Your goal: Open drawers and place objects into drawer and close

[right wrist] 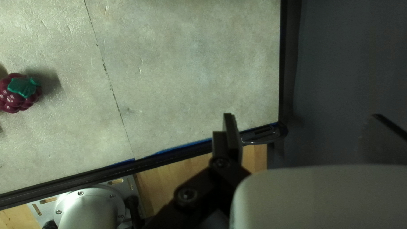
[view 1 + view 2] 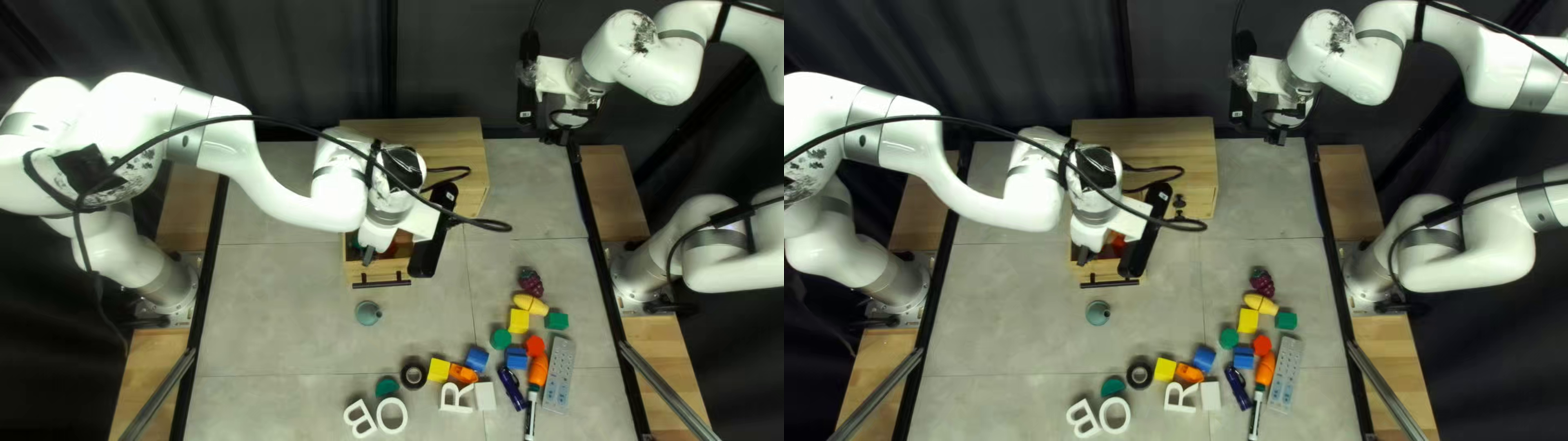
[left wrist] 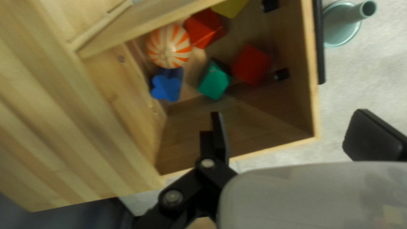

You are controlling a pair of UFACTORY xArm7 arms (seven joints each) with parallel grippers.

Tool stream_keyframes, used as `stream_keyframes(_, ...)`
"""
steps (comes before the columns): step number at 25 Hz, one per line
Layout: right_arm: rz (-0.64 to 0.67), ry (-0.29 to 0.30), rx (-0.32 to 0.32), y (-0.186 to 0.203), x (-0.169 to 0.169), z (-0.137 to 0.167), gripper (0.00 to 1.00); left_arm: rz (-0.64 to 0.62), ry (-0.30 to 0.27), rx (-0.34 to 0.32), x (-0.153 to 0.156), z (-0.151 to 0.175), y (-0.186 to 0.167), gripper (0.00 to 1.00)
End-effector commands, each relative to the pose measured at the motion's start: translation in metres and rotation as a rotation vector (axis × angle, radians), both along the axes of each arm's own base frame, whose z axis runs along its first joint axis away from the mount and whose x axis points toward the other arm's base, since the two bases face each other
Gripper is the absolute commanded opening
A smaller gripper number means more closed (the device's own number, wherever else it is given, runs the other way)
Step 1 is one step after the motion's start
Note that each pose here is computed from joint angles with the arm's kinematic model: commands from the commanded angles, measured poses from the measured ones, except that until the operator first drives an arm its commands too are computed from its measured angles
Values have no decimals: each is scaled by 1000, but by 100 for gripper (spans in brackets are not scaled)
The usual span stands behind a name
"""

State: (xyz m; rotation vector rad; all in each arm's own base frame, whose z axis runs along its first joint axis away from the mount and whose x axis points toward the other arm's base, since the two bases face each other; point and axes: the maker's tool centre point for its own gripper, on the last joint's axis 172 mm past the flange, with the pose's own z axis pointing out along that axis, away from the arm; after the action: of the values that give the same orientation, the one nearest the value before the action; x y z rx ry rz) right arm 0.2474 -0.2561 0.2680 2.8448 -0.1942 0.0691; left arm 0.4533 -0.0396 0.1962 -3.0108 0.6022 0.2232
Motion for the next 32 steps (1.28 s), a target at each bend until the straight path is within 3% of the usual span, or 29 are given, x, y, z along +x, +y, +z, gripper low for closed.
stream_keyframes(1,0,0,0,0,0,0,100,-143,35,41,-24,-11,-67,100)
stream_keyframes(5,0,0,0,0,0,0,100,-357,86,113,-37,-30,-115,100)
stream_keyframes(12,0,0,0,0,0,0,100,-536,117,178,-16,-65,-132,100)
stream_keyframes(22,0,0,0,0,0,0,100,-750,134,268,7,-111,-121,100)
stream_keyframes(32,0,0,0,0,0,0,100,-931,224,263,8,-126,-93,100)
